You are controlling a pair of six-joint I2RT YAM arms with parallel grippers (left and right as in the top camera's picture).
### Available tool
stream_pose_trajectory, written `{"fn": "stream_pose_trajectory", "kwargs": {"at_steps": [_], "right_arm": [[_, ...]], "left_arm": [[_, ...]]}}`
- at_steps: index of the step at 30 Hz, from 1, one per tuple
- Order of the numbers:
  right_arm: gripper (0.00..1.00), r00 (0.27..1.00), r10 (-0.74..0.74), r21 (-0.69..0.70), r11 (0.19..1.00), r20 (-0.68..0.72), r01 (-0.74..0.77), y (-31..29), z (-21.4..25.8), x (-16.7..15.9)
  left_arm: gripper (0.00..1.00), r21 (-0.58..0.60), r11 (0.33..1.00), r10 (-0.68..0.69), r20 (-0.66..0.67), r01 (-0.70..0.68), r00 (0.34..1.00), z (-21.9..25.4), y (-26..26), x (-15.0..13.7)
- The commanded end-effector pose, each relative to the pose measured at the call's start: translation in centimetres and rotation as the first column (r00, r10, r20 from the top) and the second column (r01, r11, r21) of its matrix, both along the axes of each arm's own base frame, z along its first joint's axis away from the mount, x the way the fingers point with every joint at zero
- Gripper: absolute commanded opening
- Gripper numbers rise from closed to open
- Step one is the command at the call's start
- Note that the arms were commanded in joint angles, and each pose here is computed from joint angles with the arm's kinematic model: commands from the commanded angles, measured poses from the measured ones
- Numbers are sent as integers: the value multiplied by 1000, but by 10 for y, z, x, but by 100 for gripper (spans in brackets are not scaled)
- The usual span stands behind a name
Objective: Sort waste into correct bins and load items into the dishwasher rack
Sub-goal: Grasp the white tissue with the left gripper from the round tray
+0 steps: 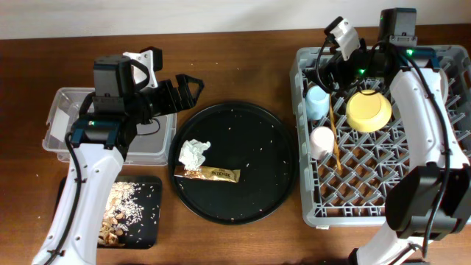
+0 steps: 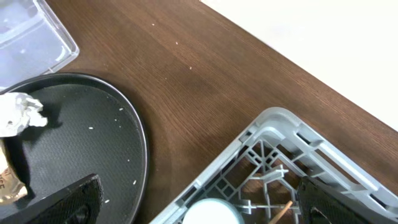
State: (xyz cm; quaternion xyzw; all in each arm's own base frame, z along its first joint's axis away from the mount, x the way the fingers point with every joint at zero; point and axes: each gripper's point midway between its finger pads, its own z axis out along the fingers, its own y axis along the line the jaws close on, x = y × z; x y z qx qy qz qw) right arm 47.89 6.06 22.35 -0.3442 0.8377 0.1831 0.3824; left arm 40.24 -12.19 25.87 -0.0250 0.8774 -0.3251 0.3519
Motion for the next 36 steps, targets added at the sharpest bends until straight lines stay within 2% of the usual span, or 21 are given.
{"fn": "stream_pose_trajectory", "kwargs": {"at_steps": [1, 14, 16, 17, 18, 19, 20, 21, 23, 24, 26, 28, 31, 36], "right_arm": [[98, 999, 11, 26, 1000, 34, -12, 3, 18, -3], [98, 999, 11, 26, 1000, 34, -12, 3, 18, -3], [98, 999, 11, 26, 1000, 34, -12, 3, 18, -3], [98, 999, 11, 26, 1000, 34, -12, 3, 18, -3], [98, 999, 11, 26, 1000, 34, -12, 3, 18, -3], [98, 999, 11, 26, 1000, 34, -12, 3, 18, -3], [98, 999, 11, 26, 1000, 34, -12, 3, 18, -3], [98, 999, 11, 26, 1000, 34, -12, 3, 18, -3], [98, 999, 11, 26, 1000, 34, -12, 3, 18, -3], [98, 999, 11, 26, 1000, 34, -12, 3, 18, -3], [98, 999, 11, 26, 1000, 34, -12, 3, 18, -3], [98, 999, 11, 26, 1000, 34, -12, 3, 18, -3], [98, 999, 11, 26, 1000, 34, -12, 3, 18, -3], [98, 999, 11, 26, 1000, 34, -12, 3, 18, -3]], "left_arm": [[99, -1, 1000, -5, 24, 5, 1000, 9, -2, -1], [99, 0, 1000, -5, 24, 5, 1000, 9, -1, -1], [99, 9, 1000, -28, -102, 29, 994, -14, -8, -21], [99, 134, 991, 16, -291, 25, 957, -57, -9, -52], [97, 259, 965, 56, -362, 43, 931, -84, -9, -70], [91, 333, 940, 60, -384, 78, 922, -99, -15, -83], [89, 396, 912, 56, -383, 109, 922, -110, -23, -93], [89, 524, 846, 110, -350, 97, 930, -123, -25, -104], [89, 657, 753, 180, -279, 51, 943, -133, -16, -111], [85, 686, 726, 201, -265, 38, 943, -139, -10, -113], [84, 722, 692, 234, -219, -4, 947, -151, 0, -107], [84, 756, 655, 190, -164, -1, 968, -162, 0, -94], [84, 769, 639, 193, -162, 1, 968, -183, -6, -80], [85, 829, 559, 232, -165, 8, 959, -223, 1, -68]]}}
